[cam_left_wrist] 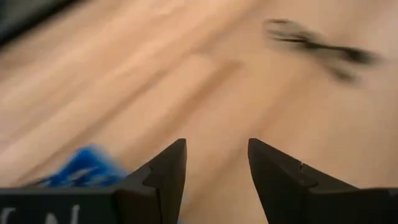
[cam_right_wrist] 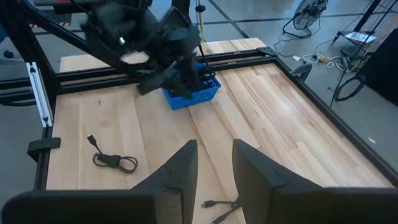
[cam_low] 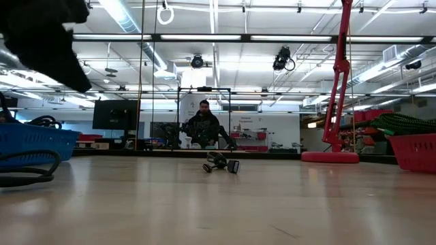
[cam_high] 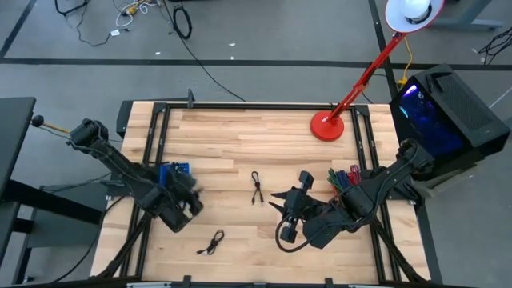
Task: Pick & Place USB Port
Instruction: Put the black charger cable into the blue basket
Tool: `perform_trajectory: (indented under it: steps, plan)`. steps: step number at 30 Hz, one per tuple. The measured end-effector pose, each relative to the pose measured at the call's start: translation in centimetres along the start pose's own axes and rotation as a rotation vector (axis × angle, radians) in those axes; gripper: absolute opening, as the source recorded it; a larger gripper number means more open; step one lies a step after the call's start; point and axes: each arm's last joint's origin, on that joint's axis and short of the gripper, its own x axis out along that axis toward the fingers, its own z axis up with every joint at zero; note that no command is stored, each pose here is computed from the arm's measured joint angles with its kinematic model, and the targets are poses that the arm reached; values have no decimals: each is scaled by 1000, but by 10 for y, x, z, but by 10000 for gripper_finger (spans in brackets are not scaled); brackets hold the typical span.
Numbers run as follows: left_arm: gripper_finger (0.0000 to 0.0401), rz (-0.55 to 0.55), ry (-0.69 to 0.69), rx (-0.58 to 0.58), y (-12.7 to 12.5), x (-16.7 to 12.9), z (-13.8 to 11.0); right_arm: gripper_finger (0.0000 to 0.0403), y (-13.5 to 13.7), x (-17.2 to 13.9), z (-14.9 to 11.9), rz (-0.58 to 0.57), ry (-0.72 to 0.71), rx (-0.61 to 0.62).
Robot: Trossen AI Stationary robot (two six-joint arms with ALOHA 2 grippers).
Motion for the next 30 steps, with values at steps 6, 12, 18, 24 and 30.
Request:
perform_trajectory:
  steps: [6,12,18,24,30]
  plan:
    - [178,-365,77,87,-39,-3,10,100,9,10,-8,-2,26,-25]
    - [178,-494,257,55,-54,0,1,100,14,17,-13,-17,37,-46]
    - [178,-417,393,51,-66,17,-26,100,14,17,-13,-17,34,-47]
    - [178,-414,511,70,-79,33,-46,100,14,17,-12,-18,32,-47]
    - [178,-510,516,80,-89,34,-48,100,14,17,-12,-16,31,-45]
